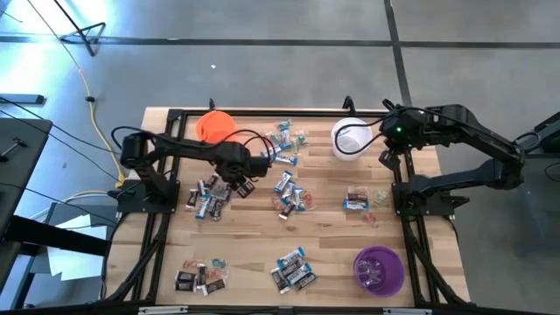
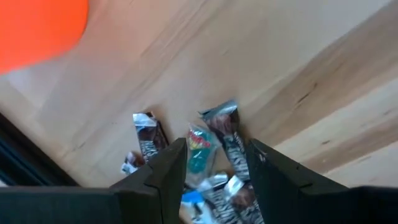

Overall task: Sort candy
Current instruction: Put the brown chocolate into the orange bucket

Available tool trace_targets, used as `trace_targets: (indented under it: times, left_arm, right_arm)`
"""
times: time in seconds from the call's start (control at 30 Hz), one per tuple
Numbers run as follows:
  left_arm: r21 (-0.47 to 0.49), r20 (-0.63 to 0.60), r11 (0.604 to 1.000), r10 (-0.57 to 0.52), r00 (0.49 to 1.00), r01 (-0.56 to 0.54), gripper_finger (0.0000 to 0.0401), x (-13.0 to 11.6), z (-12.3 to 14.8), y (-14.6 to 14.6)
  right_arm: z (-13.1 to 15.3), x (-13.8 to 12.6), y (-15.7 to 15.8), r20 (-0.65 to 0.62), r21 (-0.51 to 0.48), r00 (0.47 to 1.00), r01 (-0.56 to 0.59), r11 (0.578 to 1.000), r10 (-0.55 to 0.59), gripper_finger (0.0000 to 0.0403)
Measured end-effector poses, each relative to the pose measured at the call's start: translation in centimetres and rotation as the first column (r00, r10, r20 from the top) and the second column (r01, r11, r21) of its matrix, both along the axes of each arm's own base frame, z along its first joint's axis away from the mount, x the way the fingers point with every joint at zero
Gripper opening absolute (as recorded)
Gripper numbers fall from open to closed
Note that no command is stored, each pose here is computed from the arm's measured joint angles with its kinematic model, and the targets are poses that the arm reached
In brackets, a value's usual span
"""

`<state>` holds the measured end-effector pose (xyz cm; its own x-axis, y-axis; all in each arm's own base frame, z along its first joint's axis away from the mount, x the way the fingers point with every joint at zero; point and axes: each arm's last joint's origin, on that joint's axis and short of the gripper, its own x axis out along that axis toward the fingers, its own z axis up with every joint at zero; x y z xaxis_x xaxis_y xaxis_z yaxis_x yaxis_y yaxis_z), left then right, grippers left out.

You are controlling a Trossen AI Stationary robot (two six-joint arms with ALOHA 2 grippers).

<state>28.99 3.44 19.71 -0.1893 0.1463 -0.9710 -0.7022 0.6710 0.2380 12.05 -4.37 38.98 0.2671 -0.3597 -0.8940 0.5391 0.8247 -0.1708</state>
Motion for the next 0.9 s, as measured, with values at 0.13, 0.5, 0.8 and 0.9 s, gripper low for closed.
trace_targets:
  times: [0.13, 0.5, 0.8, 0.9]
  left_arm:
    - [0.006, -0.008, 0.999, 0.039, 0.999, -0.038, 0.0154, 0.2, -0.5, 0.0]
    - [-0.079, 0.002, 0.988, 0.133, 0.991, -0.133, 0.0154, -1.6, -4.6, -1.7]
    - [-0.09, 0.093, 0.981, 0.178, 0.98, -0.17, 0.0154, -1.9, -6.1, -2.6]
    - [-0.085, 0.078, 0.978, 0.198, 0.977, -0.192, 0.0154, -2.8, -6.9, -2.7]
  right_arm:
    - [0.1, -0.4, 0.2, 0.018, 0.009, 1.0, -0.006, 1.0, 0.006, 0.0009]
    - [0.6, -1.9, 0.7, 0.077, 0.013, 0.997, -0.01, 1.0, 0.009, 0.0009]
    - [0.5, -1.5, 0.6, 0.083, 0.028, 0.996, 0.027, 0.999, -0.029, 0.0009]
    - [0.5, -1.4, 0.5, 0.085, 0.032, 0.996, 0.035, 0.999, -0.038, 0.0009]
